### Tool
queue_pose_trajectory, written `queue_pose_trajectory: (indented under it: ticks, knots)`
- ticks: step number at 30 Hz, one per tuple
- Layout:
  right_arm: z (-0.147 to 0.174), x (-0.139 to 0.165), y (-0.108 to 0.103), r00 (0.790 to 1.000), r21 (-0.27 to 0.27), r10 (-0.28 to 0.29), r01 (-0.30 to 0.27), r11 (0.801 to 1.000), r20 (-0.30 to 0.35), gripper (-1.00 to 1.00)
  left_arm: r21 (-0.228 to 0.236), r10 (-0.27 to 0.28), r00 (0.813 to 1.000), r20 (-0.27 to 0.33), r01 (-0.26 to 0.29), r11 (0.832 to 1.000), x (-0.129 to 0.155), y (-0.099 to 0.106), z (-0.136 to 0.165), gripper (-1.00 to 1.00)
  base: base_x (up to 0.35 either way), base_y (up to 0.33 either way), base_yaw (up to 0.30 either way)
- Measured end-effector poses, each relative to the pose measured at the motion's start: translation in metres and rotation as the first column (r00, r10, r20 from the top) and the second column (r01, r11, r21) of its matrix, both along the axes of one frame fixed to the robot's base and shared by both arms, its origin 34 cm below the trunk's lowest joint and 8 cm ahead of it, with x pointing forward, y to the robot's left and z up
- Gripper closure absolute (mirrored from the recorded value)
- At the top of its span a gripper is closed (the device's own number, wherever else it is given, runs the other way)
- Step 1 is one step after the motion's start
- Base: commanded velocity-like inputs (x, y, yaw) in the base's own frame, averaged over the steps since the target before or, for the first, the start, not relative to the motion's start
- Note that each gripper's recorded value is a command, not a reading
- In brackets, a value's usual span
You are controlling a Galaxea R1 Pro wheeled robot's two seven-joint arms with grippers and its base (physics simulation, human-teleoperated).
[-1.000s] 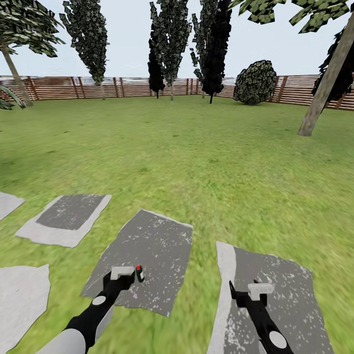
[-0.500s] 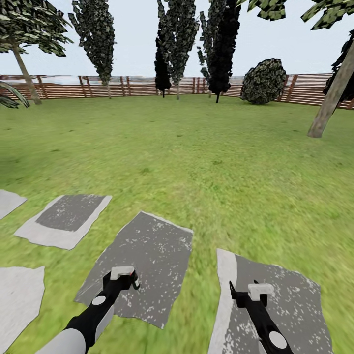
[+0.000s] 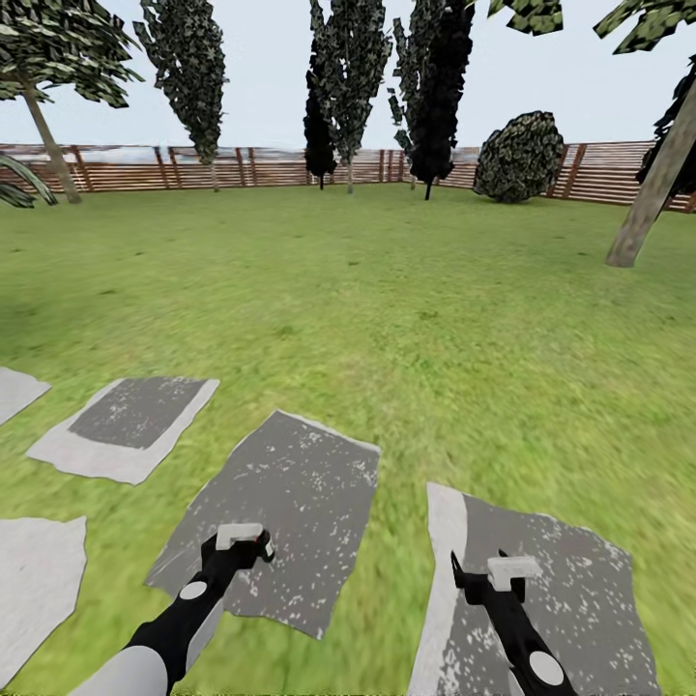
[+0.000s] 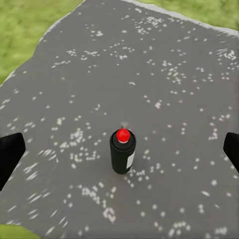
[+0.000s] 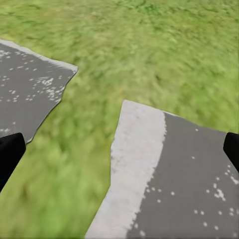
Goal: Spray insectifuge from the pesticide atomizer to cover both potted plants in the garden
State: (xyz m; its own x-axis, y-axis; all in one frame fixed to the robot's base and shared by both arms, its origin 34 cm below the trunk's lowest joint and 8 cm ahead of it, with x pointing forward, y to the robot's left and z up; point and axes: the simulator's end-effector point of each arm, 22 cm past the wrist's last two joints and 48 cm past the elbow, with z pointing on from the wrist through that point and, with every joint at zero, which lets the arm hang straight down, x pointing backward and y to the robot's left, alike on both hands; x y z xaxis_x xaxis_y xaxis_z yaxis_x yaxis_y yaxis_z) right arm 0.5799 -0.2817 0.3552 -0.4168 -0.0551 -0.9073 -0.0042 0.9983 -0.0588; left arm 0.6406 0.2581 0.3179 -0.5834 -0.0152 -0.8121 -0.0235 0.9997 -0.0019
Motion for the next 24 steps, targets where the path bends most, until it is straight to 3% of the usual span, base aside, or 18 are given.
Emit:
queue_pose_trajectory:
  ticks: [8, 24]
  knots:
    - [-0.024, -0.007, 0.0, 1.0, 0.0, 0.0, 0.0, 1.0, -0.012, -1.0, 0.0, 0.0, 1.0, -0.014, 0.0, 1.0, -0.008, 0.0, -0.025, -1.0, 0.0, 0.0, 0.0]
    - [-0.069, -0.025, 0.0, 0.995, 0.0, 0.0, 0.0, 1.0, -0.102, -1.0, 0.0, -0.001, 0.994, -0.107, 0.001, 1.0, -0.031, 0.0, -0.077, -1.0, 0.0, 0.0, 0.0]
